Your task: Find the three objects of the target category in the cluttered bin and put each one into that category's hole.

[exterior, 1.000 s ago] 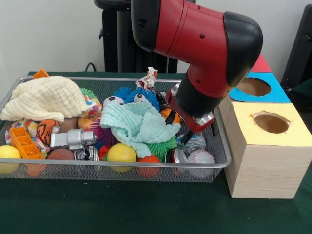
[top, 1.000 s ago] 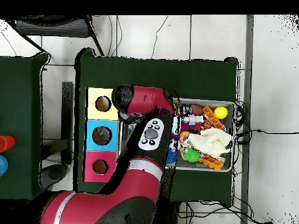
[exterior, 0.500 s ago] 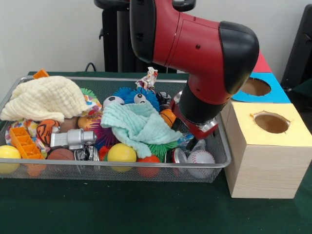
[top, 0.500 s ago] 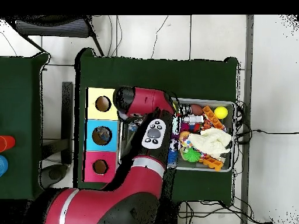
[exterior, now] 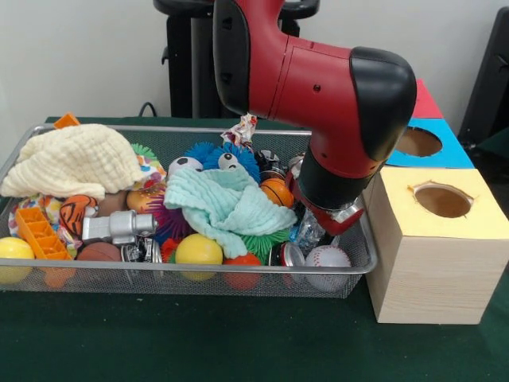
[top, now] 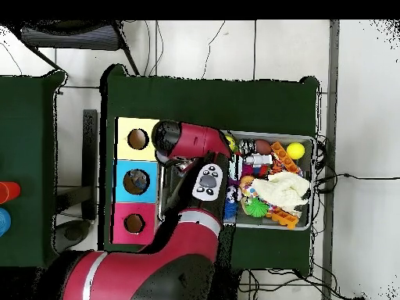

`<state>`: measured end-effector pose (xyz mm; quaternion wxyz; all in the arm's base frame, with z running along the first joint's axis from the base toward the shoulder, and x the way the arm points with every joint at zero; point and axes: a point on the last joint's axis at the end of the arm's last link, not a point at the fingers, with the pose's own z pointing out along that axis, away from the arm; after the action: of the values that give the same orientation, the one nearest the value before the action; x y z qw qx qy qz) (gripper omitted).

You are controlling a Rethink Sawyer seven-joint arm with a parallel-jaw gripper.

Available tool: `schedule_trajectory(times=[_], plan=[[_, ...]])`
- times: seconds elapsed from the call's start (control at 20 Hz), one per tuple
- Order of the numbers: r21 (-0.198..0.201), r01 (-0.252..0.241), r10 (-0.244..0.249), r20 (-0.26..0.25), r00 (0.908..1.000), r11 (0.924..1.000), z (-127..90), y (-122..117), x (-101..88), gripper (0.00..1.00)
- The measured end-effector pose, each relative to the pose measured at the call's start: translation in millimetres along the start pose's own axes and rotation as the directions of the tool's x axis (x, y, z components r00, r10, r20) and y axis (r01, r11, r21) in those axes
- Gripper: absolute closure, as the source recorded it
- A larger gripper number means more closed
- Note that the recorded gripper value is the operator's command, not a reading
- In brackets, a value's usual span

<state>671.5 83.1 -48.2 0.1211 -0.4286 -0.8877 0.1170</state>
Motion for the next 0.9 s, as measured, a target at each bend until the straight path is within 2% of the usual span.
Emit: schedule_trajectory(times=[0.25, 0.7, 0.85, 0.9], plan=[[-0.014, -0.014, 0.014, -0.007, 0.9999, 0.9998, 4.2, 1.9, -1.6, 0.0], [-0.014, -0.018, 0.018, -0.01, 0.9998, 0.9997, 4.6, 2.0, -2.5, 0.0], [0.005, -0.013, 0.013, -0.019, 0.9997, 0.9999, 3.6, 2.9, -2.5, 0.0], [0.039, -0.006, 0.008, -0.039, 0.9992, 0.9992, 3.3, 2.9, -1.7, 0.0]])
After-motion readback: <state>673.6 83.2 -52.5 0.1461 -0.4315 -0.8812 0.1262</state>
